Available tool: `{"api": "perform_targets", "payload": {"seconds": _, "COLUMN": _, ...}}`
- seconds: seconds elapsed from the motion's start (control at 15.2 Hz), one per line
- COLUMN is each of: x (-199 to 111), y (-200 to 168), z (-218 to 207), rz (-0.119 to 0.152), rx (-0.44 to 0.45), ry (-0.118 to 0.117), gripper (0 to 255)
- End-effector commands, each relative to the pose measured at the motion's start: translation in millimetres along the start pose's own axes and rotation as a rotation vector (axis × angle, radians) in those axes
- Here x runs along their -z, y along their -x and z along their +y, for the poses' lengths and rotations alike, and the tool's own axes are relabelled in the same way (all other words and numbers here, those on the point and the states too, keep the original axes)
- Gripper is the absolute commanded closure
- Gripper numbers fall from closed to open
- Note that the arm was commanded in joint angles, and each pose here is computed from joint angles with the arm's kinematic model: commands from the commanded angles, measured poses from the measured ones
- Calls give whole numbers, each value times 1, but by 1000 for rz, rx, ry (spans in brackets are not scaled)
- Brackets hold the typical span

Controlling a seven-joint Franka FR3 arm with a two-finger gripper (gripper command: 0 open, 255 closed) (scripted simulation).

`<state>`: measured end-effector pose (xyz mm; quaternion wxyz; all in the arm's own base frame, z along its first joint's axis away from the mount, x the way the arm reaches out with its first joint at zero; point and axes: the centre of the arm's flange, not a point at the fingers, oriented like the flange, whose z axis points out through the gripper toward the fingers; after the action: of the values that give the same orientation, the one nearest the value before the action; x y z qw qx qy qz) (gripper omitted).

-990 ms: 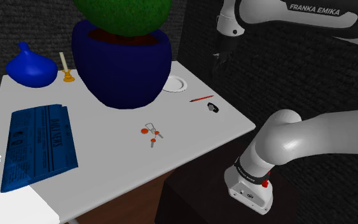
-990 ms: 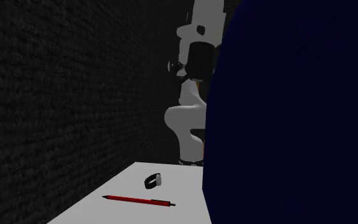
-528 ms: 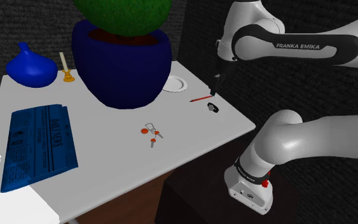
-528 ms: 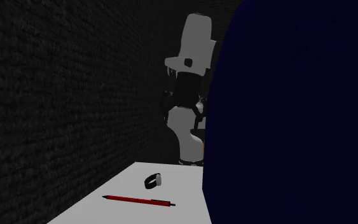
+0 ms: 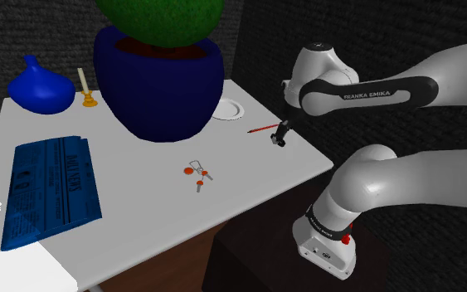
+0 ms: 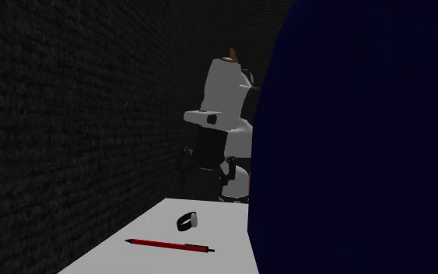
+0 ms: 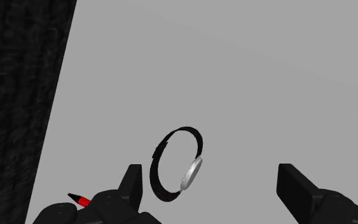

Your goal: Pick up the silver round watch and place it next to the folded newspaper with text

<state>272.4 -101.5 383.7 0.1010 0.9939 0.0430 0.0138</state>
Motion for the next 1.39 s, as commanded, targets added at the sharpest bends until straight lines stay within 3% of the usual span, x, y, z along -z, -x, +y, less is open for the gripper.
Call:
{"api": "perform_targets", "payload": {"seconds": 0.0, "x": -18, "y": 0, "z": 2, "rz": 7, "rx": 13, "ry": 4, "gripper": 0}}
{"api": "perform_targets", "payload": {"seconds": 0.46, "x": -58, "y": 0, "z": 2, "rz": 7, "rx": 13, "ry": 4, "gripper": 0}}
{"api": "perform_targets", "payload": {"seconds": 0.99, "x": -58, "y": 0, "z": 2, "rz": 7, "rx": 13, "ry": 4, "gripper": 0}}
{"api": "perform_targets", "payload": {"seconds": 1.06, "x": -58, "y": 0, "z": 2, "rz": 7, "rx": 13, "ry": 4, "gripper": 255}}
{"api": "perform_targets", "payload": {"seconds": 1.32, "x": -58, "y": 0, "z": 2, "rz": 7, "rx": 13, "ry": 4, "gripper": 255}}
